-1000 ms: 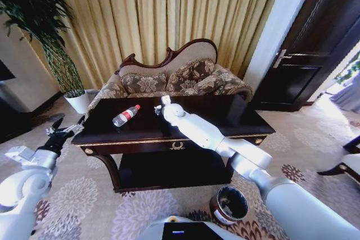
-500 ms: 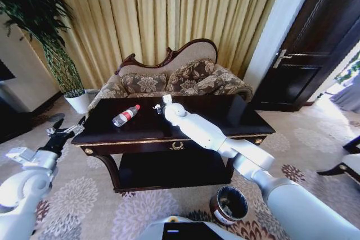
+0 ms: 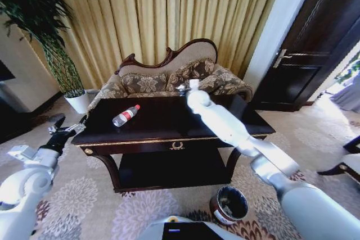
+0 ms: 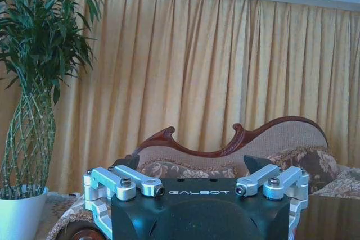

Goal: Move to the front of the table and place the trash on the table into the trash bin.

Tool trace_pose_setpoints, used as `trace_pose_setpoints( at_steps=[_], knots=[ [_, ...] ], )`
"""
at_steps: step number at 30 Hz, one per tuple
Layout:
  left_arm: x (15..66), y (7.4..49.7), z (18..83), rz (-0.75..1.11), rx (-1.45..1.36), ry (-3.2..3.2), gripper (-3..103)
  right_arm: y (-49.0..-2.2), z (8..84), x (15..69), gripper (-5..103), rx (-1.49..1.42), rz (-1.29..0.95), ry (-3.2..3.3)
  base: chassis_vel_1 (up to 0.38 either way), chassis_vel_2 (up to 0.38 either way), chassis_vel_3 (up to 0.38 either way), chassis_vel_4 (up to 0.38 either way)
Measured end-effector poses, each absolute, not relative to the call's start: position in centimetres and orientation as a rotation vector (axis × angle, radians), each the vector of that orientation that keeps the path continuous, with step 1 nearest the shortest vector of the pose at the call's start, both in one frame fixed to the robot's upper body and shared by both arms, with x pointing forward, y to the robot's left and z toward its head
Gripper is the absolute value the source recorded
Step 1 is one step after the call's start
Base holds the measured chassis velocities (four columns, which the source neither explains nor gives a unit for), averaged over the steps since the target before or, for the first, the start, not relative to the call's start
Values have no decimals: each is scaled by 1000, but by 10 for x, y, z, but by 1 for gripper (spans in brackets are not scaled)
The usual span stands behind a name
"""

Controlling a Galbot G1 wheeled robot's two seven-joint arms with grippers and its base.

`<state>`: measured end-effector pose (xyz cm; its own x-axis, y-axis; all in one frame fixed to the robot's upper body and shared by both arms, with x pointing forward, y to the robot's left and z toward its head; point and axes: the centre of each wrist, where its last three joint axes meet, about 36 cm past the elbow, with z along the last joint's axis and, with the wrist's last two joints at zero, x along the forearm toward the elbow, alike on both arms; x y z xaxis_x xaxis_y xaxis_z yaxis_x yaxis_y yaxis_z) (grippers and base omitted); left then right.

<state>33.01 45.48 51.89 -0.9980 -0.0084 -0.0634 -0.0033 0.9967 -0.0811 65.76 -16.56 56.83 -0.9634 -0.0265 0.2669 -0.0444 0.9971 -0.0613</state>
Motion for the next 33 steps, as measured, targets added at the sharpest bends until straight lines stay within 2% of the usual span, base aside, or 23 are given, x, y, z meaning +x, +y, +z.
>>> trace_pose_setpoints(
  at_steps=[6, 9, 11, 12, 14, 20, 26, 33],
  knots=[
    [331, 456, 518, -127, -6, 3078, 100, -215, 548, 639, 0, -34, 195, -2934, 0, 0, 0, 0],
    [332, 456, 517, -127, -1, 3080, 100, -224, 541, 635, 0, -44, 208, -2947, 0, 0, 0, 0],
    [333, 457, 516, -123, 14, 3085, 100, -258, 519, 625, 0, -35, 238, -2987, 0, 0, 0, 0],
    [333, 457, 516, -123, 14, 3085, 100, -258, 519, 625, 0, -35, 238, -2987, 0, 0, 0, 0],
    [335, 458, 516, -117, 27, 3086, 100, -291, 501, 614, 0, 59, 204, -3010, 0, 0, 0, 0],
    [339, 461, 513, -122, 44, 3088, 100, -341, 474, 594, 0, 158, 55, -3031, 0, 0, 0, 0],
    [343, 463, 509, -143, 82, 3070, 100, -365, 457, 576, 0, 203, 26, -3106, 0, 0, 0, 0],
    [342, 465, 506, -145, 98, 3073, 100, -368, 451, 557, 0, 201, 36, -3130, 0, 0, 0, 0]
  ],
)
